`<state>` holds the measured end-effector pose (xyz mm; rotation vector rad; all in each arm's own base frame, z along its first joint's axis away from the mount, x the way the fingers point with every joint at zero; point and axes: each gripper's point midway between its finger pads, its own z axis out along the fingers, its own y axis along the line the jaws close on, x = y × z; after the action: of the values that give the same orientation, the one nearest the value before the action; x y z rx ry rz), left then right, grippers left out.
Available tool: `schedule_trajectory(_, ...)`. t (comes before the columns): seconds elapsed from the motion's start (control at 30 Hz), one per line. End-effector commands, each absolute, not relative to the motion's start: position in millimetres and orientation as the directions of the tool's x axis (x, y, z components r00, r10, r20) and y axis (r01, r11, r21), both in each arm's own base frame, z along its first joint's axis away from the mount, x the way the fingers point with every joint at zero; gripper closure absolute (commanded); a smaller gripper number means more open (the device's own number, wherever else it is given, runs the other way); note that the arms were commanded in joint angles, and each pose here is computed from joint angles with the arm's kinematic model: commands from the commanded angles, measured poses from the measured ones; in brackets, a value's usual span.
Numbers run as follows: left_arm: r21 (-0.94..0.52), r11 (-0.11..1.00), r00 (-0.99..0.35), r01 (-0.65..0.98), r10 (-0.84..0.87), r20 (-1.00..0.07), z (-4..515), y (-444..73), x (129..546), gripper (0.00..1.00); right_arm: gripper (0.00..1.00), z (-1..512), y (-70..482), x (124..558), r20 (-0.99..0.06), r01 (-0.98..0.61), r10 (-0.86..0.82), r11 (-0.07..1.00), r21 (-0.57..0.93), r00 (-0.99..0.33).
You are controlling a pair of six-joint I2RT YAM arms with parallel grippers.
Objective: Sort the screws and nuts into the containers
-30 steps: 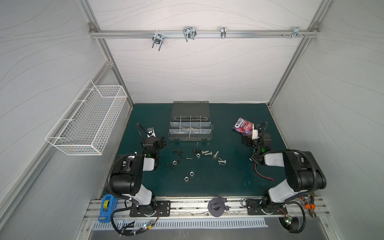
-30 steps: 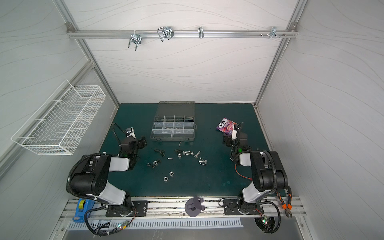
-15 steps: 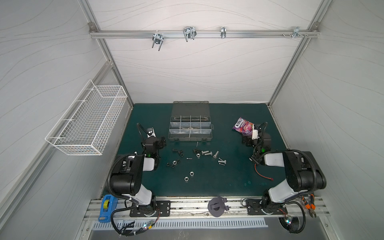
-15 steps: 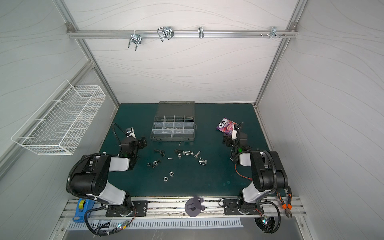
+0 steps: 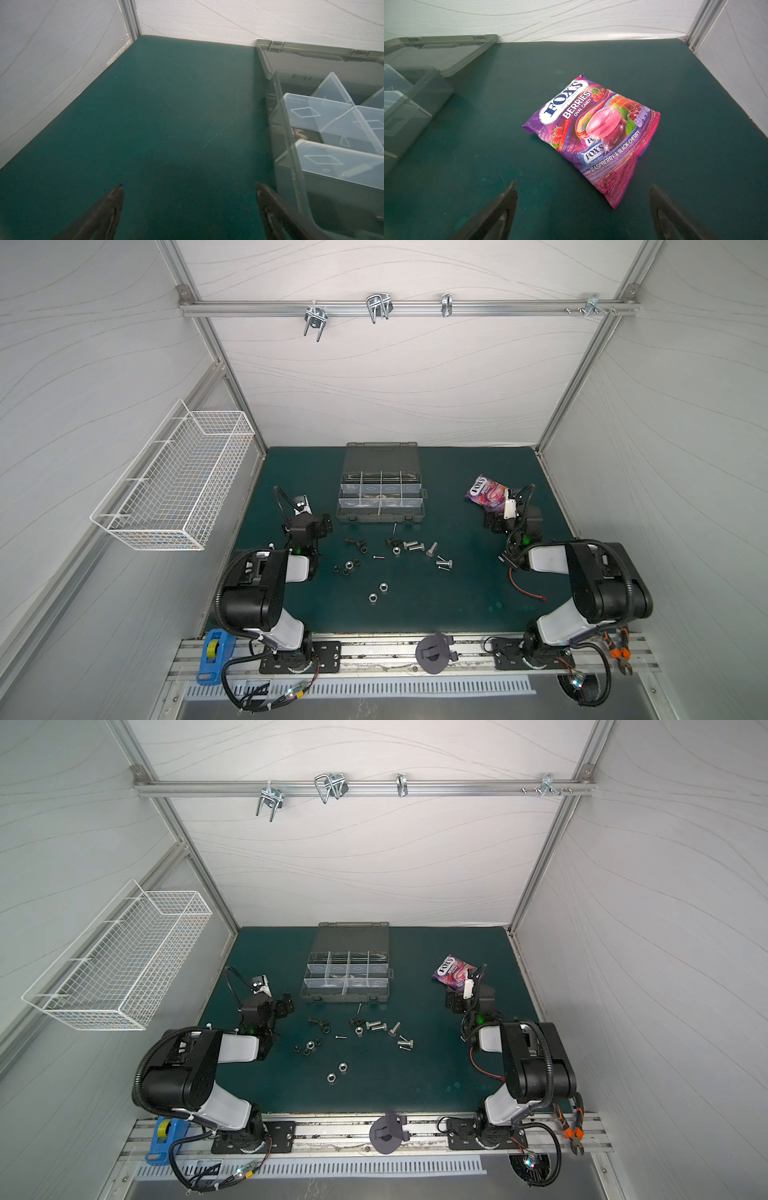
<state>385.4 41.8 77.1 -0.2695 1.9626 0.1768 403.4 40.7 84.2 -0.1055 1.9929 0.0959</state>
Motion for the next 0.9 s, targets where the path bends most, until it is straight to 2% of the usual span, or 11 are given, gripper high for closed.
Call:
schedule_trajectory(0.0, -0.014, 0.96, -0.321, -0.281, -0.107, -0.941, 95.7, 44.2, 397.5, 0.01, 0.01, 81.9, 42.4, 402.0, -0.911, -0.12, -0.034, 0.993, 0.018, -0.412)
schedule_trajectory(0.23, -0.046, 0.966, -0.32, -0.256, -0.13, -0.938, 94.7, 44.1, 396.3, 0.01, 0.01, 84.8, 41.1, 403.0, -0.908, -0.111, -0.032, 0.994, 0.017, -0.417)
schedule_trajectory(0.43, -0.063, 0.955, -0.296, -0.291, -0.153, -0.943, 109.0, 51.9, 390.5, 0.01, 0.01, 99.7, 30.5, 404.4, -0.891, -0.032, -0.021, 0.999, -0.007, -0.454)
schedule_trajectory(0.67, -0.07, 0.911, -0.25, -0.407, -0.184, -0.95, 140.7, 69.2, 374.1, 0.01, 0.01, 131.5, 27.6, 391.8, -0.899, 0.049, -0.02, 0.998, -0.046, -0.438)
schedule_trajectory(0.87, -0.176, 0.842, -0.255, -0.509, -0.343, -0.904, 157.0, 66.3, 358.7, 0.01, 0.01, 158.3, 21.0, 380.3, -0.895, 0.141, 0.053, 0.99, -0.011, -0.444)
